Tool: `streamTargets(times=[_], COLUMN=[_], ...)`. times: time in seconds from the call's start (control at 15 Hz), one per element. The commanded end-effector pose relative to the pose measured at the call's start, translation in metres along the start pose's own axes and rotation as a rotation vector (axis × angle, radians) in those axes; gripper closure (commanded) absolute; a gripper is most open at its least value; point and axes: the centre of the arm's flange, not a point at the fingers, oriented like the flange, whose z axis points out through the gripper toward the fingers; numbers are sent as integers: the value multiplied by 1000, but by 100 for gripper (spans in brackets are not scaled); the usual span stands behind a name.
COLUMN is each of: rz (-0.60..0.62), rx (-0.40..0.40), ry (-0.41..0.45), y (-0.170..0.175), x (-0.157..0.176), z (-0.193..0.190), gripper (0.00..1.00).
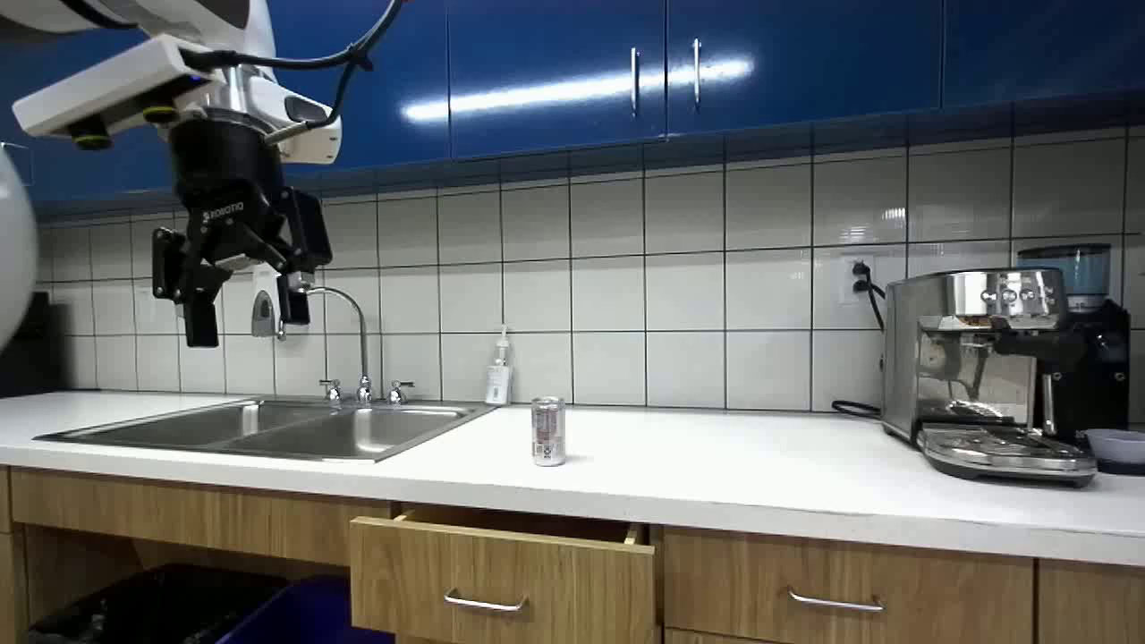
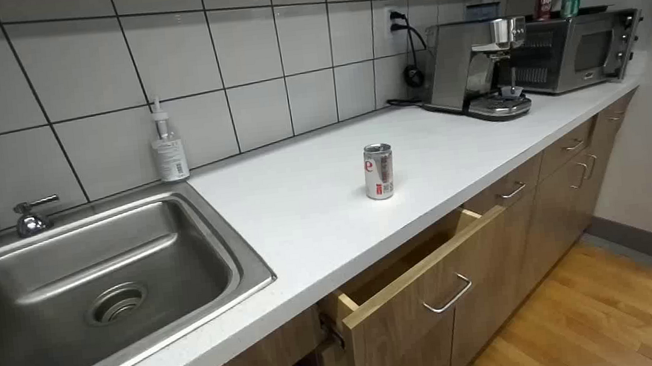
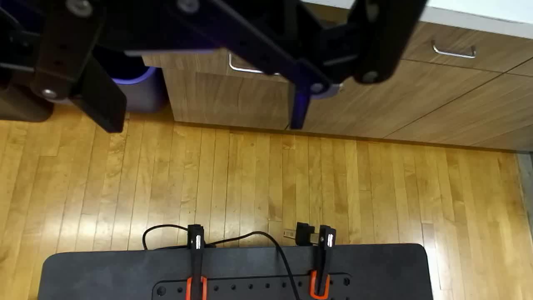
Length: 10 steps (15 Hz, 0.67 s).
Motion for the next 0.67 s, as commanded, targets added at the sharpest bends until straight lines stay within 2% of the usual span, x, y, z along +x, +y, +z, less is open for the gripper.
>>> streamTargets(times=[0.0, 0.27, 0.6], rz=[0, -6, -16], rx=[0, 4, 60], ry=[0, 2, 17], y=[0, 14, 34], x=[0, 7, 27], z=[0, 1, 8], gripper=[0, 0, 0])
